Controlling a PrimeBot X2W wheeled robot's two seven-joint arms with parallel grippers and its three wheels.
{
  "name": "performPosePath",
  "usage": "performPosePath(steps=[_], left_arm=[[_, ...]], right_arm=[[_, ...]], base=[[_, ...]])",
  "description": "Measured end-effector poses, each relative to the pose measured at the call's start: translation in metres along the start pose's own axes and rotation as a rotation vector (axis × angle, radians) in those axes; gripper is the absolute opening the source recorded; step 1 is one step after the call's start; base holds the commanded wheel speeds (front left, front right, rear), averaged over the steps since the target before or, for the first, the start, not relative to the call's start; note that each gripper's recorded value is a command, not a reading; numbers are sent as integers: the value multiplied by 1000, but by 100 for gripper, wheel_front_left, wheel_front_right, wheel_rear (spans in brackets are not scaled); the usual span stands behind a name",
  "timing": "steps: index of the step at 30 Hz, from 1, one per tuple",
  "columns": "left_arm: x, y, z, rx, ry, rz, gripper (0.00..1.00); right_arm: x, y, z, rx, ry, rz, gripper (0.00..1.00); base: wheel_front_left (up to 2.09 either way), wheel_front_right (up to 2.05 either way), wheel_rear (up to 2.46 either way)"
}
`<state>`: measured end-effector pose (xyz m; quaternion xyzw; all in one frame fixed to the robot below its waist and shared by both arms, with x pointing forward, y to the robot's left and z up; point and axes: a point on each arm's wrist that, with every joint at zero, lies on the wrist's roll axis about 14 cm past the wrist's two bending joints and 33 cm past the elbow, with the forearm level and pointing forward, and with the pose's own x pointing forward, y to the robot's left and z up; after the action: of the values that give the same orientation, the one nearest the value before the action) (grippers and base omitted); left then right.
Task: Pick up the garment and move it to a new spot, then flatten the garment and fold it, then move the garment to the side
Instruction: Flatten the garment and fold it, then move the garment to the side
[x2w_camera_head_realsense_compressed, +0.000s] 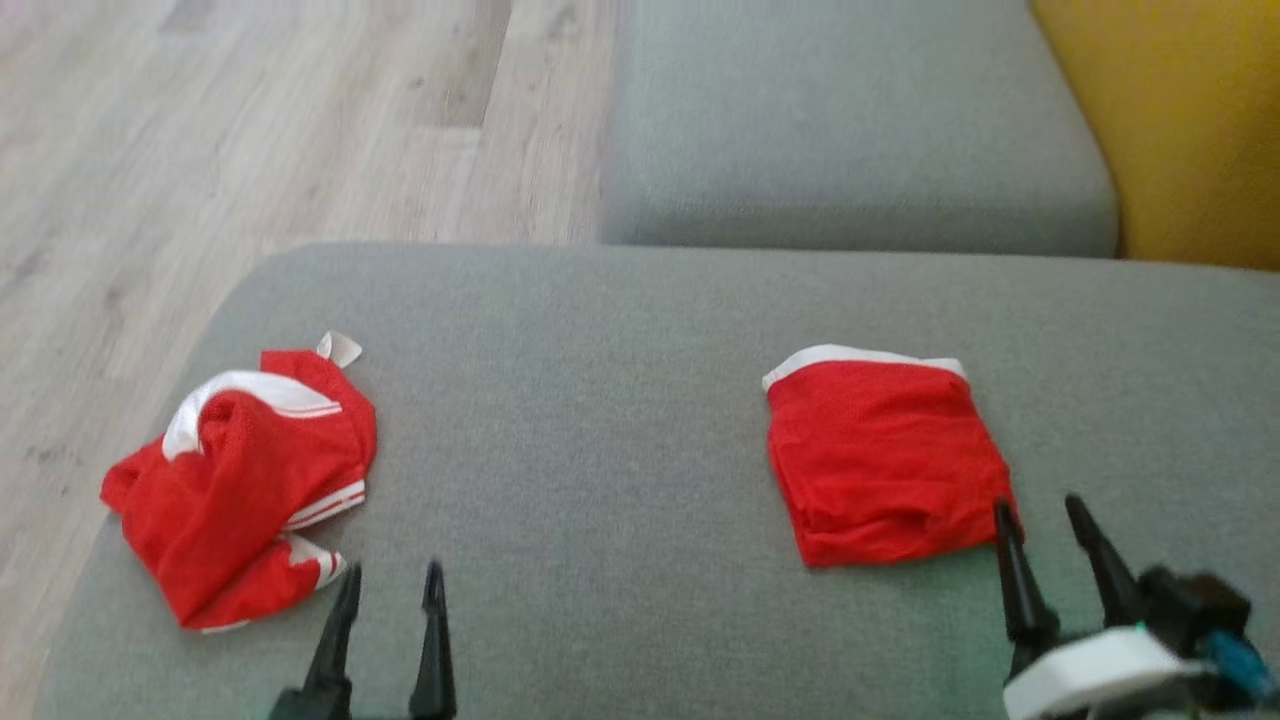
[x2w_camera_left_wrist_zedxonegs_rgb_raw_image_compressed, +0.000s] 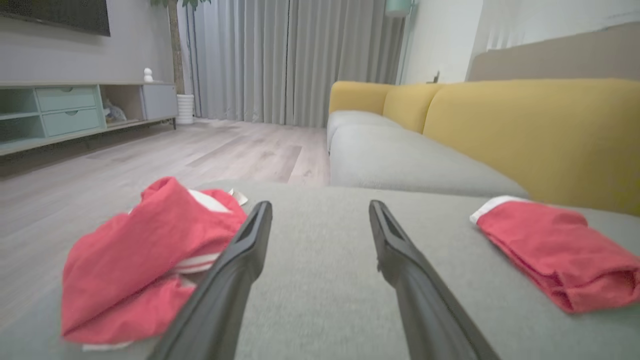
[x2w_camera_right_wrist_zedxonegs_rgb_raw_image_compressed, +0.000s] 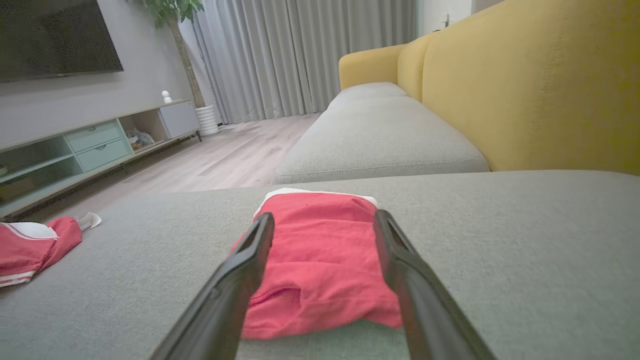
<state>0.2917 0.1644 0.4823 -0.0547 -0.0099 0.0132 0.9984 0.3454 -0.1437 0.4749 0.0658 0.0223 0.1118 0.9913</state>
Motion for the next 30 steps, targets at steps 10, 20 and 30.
performPosePath(steps=[10,20,30], left_arm=[[-5,-2,-6,47,10,-43,100],[-2,-13,-4,44,4,-83,100],[0,-14,-5,46,7,-90,100]], right_arm=[[-42,11,-2,-14,-30,-20,100],[-48,9,-4,-22,-30,-36,100],[-50,10,-6,-18,-27,-43,100]], base=[[0,0,0],[0,0,0],[0,0,0]])
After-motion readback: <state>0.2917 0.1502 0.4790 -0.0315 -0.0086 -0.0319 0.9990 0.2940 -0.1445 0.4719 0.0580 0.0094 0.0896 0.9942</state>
